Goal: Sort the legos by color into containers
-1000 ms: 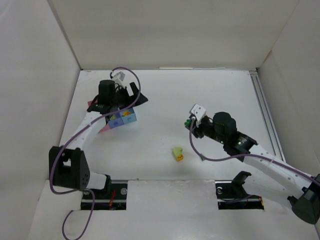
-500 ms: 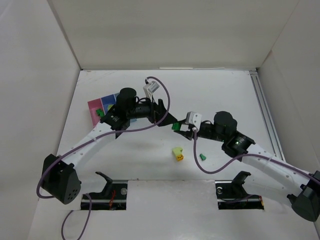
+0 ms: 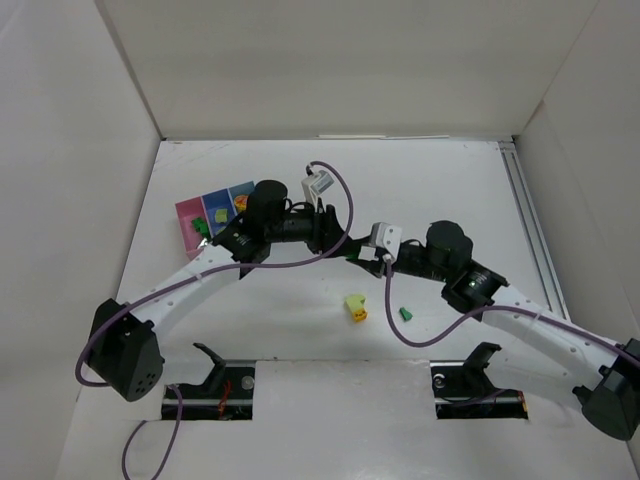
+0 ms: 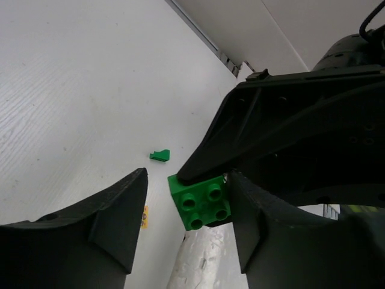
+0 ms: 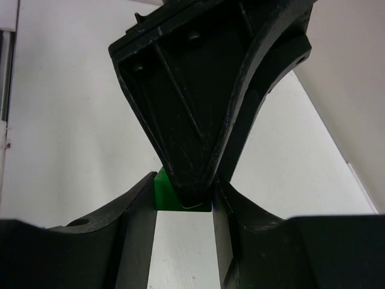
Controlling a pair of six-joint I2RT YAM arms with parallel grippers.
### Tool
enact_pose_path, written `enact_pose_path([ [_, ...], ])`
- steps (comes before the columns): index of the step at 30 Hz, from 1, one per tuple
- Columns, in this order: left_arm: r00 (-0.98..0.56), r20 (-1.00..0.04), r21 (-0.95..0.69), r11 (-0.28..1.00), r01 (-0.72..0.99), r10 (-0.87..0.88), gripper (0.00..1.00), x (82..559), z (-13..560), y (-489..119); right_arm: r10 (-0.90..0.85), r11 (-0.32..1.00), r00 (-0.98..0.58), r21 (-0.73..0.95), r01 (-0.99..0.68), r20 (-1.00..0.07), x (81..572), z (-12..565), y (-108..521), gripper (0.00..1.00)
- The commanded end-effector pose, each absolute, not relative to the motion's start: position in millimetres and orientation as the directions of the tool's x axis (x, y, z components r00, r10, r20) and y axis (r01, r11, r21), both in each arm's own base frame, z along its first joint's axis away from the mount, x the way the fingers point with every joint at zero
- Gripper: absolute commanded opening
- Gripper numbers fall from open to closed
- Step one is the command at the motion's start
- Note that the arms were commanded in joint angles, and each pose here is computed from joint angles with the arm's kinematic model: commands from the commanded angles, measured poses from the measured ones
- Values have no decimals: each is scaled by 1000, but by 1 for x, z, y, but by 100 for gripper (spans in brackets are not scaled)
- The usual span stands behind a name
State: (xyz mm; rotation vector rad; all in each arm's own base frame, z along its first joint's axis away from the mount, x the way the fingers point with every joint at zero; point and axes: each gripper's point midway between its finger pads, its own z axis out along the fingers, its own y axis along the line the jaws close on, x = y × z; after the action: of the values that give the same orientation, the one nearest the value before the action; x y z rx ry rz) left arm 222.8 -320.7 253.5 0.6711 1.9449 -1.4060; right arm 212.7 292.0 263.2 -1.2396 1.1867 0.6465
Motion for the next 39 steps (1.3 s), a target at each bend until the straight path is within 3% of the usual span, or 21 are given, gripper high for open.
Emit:
enact_pose_path([
  [1, -619, -784, -590, 256, 766, 45, 49, 220, 267, -328, -124, 279, 415, -433, -857, -901, 213, 307, 300, 11],
  [4, -614, -788, -588, 243, 772, 46, 42, 219, 272, -329, -137, 314, 402, -424, -849, -905, 219, 307, 297, 11],
  [13, -607, -792, -584, 211, 784, 66, 42, 211, 272, -331, -173, 449, 352, -392, -803, -920, 241, 311, 285, 11],
  [17, -609, -789, -589, 179, 788, 81, 26, 205, 274, -332, -154, 457, 371, -399, -795, -916, 240, 319, 284, 12],
  [20, -603, -793, -586, 166, 793, 82, 6, 204, 275, -332, -160, 463, 355, -388, -797, -921, 243, 315, 285, 15],
  [23, -606, -792, -590, 163, 791, 76, 0, 204, 280, -333, -159, 472, 346, -379, -796, -925, 246, 316, 285, 17],
  [28, -613, -788, -592, 210, 778, 51, 0, 215, 284, -334, -160, 449, 329, -366, -815, -930, 245, 309, 290, 37],
  [29, -620, -783, -596, 224, 771, 52, 0, 218, 283, -335, -160, 449, 329, -366, -815, -930, 245, 309, 290, 47],
  [33, -621, -783, -589, 287, 756, 26, 0, 229, 286, -333, -155, 391, 324, -359, -847, -933, 236, 305, 297, 65],
  [39, -625, -780, -592, 360, 721, -31, 0, 254, 291, -318, -179, 416, 292, -341, -843, -939, 243, 300, 296, 66],
])
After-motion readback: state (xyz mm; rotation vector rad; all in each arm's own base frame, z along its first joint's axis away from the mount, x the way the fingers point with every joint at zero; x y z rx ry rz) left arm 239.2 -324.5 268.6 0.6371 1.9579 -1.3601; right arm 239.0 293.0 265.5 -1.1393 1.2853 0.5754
